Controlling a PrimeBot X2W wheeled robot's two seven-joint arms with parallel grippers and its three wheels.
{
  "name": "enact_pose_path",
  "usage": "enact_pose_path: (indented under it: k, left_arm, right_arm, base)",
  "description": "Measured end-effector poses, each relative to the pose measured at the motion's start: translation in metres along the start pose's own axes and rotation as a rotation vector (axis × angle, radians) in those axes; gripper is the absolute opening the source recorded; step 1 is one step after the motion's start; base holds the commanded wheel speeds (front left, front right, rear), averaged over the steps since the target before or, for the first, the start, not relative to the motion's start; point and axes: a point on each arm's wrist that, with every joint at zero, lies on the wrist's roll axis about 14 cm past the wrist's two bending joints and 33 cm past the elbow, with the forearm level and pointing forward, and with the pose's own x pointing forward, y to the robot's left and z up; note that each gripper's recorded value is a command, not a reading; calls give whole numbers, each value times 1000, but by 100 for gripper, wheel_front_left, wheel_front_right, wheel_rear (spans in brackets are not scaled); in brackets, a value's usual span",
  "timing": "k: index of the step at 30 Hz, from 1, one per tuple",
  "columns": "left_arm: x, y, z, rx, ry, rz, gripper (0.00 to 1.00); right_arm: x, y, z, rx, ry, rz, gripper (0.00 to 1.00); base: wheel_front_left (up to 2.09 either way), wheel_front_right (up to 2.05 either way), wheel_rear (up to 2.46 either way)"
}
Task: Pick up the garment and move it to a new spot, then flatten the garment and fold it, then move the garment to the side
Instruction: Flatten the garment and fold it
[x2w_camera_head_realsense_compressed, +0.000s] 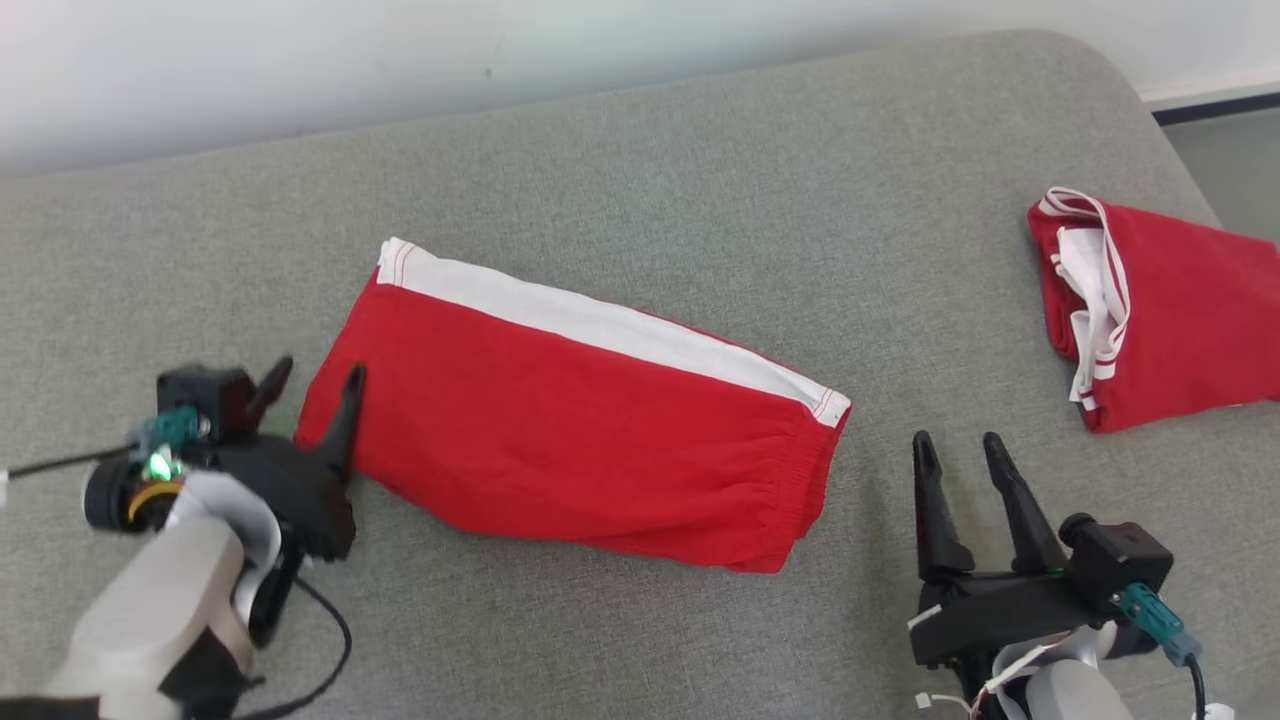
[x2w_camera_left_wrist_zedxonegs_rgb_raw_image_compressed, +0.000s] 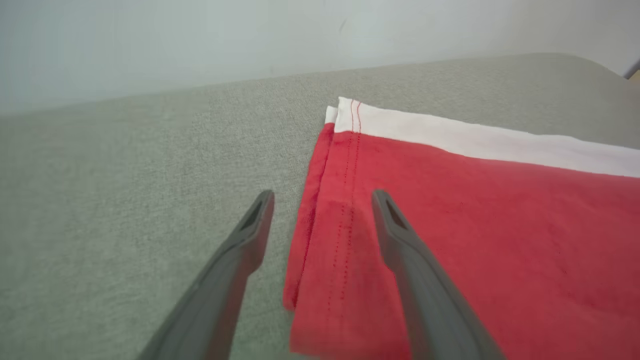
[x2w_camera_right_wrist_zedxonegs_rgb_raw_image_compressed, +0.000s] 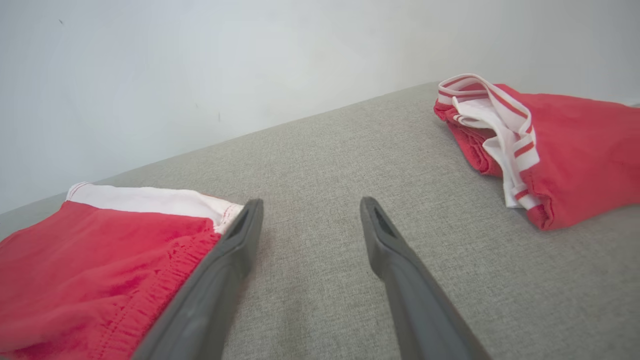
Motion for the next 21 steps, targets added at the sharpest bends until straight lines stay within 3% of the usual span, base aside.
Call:
enact_pose_path:
  k: [8, 20, 21]
  left_arm:
    - [-9, -7, -27, -97, 48, 5, 100]
    - [-2, 1, -44, -58, 109, 43, 100]
    - [-1, 0, -45, -51, 113, 40, 62]
  right_arm:
    - [-7, -12, 3, -11, -9, -34, 100]
    - [-10, -21, 5, -24, -11, -60, 100]
    - [-10, -21, 5, -24, -10, -60, 100]
  base:
    - [0, 0, 0]
    - [0, 0, 0]
    - [0, 0, 0]
